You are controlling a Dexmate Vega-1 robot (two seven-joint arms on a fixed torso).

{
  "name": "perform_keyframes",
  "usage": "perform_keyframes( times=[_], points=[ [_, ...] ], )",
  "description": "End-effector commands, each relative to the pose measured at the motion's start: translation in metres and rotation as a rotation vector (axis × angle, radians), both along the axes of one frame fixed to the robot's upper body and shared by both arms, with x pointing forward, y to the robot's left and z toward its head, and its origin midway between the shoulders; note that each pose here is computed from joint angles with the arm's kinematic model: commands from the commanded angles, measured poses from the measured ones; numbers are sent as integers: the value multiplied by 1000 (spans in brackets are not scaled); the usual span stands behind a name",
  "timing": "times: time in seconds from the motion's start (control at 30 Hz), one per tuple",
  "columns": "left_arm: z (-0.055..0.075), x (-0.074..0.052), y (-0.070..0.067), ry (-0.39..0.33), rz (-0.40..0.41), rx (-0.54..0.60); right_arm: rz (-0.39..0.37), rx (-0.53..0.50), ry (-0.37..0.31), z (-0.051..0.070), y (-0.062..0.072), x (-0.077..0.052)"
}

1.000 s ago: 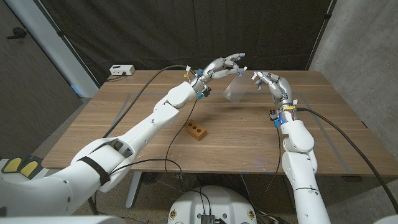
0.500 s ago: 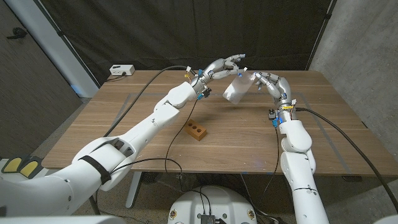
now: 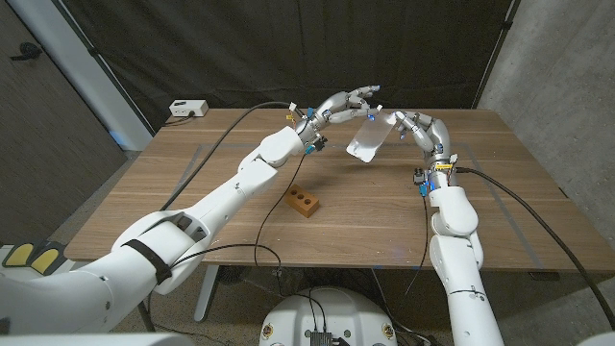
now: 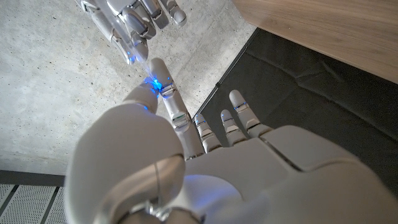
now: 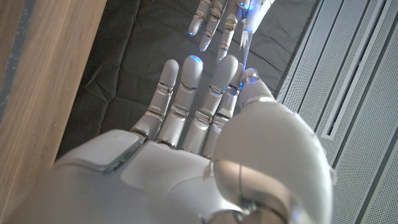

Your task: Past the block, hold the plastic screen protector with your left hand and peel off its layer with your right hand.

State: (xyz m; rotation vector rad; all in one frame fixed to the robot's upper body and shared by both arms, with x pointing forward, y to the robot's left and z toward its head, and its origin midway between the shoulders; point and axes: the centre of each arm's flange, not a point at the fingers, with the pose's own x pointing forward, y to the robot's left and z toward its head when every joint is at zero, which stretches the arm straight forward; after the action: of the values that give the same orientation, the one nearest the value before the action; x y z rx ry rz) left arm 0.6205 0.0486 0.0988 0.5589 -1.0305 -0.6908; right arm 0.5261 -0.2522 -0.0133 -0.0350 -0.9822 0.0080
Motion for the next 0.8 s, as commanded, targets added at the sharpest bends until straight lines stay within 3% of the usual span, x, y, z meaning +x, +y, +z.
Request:
perform_keyframes(
  times=[0.03, 0.37, 0.8],
  points=[
    [-1, 0, -1, 16, -9, -20, -62, -17, -39, 1, 2, -2],
    [0, 4, -4, 61, -53, -29, -203, -51, -144, -1, 7, -10],
    [-2, 13, -10, 169, -178, -64, -541, -128, -279, -4, 32, -36]
  ],
)
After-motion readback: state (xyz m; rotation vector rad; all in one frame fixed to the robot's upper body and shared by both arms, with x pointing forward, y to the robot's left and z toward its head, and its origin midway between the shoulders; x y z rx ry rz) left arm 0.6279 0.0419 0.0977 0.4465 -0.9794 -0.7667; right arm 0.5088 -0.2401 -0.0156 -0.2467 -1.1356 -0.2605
